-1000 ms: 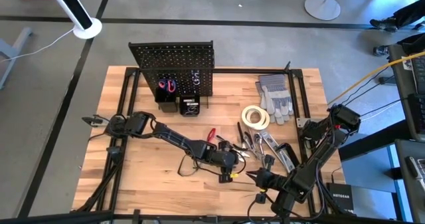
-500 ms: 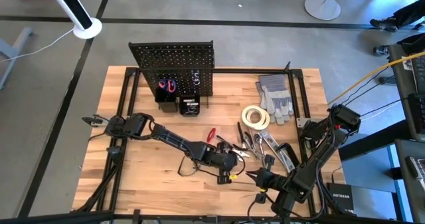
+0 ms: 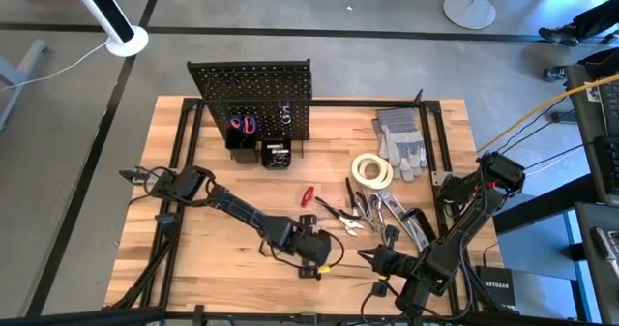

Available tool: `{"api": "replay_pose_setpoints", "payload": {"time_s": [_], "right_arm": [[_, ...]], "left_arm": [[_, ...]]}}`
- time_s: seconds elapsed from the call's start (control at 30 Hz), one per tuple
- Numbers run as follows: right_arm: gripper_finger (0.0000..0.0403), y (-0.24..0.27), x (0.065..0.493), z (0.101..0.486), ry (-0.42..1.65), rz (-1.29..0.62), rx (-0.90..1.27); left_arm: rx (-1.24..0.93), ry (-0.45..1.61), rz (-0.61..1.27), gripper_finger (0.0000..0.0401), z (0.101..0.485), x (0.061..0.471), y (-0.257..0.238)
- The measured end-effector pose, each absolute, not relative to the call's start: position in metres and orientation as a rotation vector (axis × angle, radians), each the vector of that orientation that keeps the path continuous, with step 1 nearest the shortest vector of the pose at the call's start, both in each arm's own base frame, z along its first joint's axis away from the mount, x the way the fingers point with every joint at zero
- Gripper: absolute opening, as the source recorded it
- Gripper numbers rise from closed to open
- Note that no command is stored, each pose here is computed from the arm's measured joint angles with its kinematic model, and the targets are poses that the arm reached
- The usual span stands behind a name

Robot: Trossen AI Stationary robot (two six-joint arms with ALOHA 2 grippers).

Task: Hang tools onto peg board
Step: Put the hook into the right pegboard organizer bin

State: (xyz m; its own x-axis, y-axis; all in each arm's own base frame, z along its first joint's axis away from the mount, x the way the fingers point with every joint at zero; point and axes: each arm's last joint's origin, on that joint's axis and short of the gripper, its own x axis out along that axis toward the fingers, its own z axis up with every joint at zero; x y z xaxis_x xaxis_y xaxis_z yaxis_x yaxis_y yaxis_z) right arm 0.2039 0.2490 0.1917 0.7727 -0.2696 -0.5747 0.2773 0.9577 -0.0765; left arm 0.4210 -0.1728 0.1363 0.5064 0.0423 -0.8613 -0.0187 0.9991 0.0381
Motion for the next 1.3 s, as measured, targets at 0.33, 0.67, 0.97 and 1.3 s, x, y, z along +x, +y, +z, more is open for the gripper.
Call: {"api": "replay_pose_setpoints", "payload": {"time_s": [0.33,0.67,0.97,1.3], "right_arm": [[0.0019,0.249,0.204,0.192,0.619,-0.297,0.014],[0.0019,0.250,0.220,0.173,0.590,-0.347,0.017],[0.0019,0.238,0.245,0.147,0.682,-0.367,-0.103],[0.0019,0.227,0.271,0.122,0.767,-0.299,-0.287]], "left_arm": [[0.070,1.028,0.071,0.0001,0.160,0.411,-0.173],[0.083,1.021,0.077,0.0001,0.163,0.412,-0.171],[0.079,1.016,0.081,0.0001,0.164,0.412,-0.171],[0.078,1.016,0.082,0.0000,0.164,0.412,-0.170]]}}
